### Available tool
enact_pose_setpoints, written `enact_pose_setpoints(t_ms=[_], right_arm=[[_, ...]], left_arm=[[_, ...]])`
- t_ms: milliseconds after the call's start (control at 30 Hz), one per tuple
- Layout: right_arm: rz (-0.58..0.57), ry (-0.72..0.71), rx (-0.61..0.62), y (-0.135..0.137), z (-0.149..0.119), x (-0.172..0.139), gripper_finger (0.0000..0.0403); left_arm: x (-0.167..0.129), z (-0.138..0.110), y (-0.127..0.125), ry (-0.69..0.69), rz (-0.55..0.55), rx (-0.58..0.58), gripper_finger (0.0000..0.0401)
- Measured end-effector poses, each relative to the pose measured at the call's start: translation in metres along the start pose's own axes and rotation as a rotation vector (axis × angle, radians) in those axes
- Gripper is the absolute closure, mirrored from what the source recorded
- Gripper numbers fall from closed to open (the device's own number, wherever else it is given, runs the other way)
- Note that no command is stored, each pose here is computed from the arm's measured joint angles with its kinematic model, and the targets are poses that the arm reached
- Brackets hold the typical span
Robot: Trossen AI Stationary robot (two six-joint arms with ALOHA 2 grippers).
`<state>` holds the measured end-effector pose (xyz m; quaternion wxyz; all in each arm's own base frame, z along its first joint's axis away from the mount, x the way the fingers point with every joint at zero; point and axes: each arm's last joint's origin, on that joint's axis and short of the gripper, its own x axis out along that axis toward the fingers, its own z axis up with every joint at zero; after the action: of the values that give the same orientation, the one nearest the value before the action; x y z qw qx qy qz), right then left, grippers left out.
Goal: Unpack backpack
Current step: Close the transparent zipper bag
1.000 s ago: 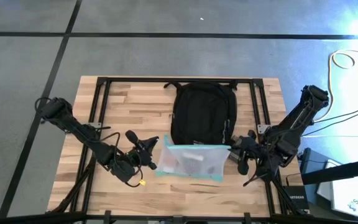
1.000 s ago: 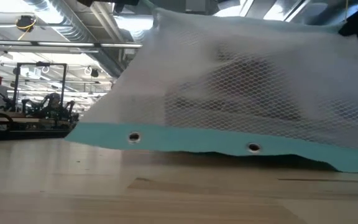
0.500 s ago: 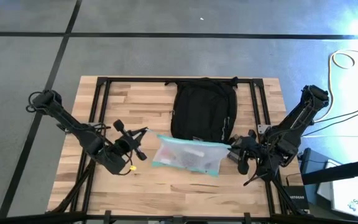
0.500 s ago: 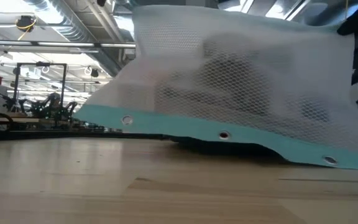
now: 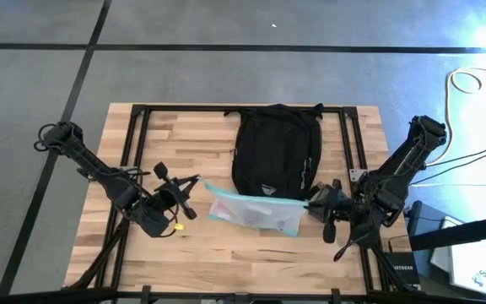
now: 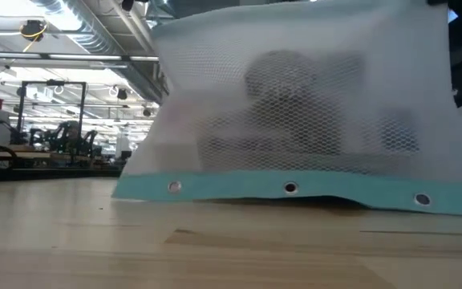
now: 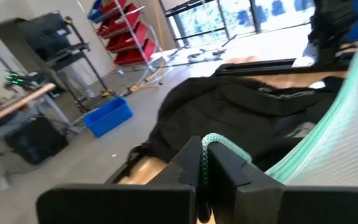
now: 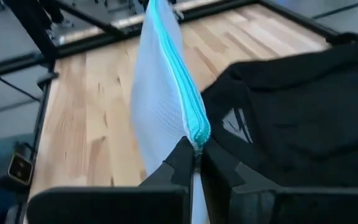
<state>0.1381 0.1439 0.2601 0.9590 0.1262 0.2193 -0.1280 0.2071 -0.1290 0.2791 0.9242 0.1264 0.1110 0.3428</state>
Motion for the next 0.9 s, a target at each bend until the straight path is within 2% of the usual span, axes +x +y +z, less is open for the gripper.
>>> enact_pose_setpoints(t_ms=[233, 400, 500, 700, 900], right_arm=[[-0.056, -0.031, 0.047, -0.005, 0.010, 0.013, 0.0403], [-0.047, -0.045, 0.179, -0.008, 0.024, 0.027, 0.0403], [0.039, -0.105, 0.237, 0.000, 0.039, 0.033, 0.0403], [0.346, -0.152, 0.247, 0.027, 0.055, 0.046, 0.0403], [0.528, -0.111, 0.125, 0.052, 0.051, 0.060, 0.0403]], left_arm=[[-0.009, 0.012, -0.005, -0.044, -0.039, -0.095, 0.0401], [-0.021, 0.029, -0.004, -0.078, -0.078, -0.095, 0.0401], [-0.031, 0.039, 0.001, -0.094, -0.111, -0.121, 0.0401], [-0.056, 0.056, 0.022, -0.122, -0.209, -0.258, 0.0401], [-0.079, 0.062, 0.040, -0.141, -0.341, -0.332, 0.0401]])
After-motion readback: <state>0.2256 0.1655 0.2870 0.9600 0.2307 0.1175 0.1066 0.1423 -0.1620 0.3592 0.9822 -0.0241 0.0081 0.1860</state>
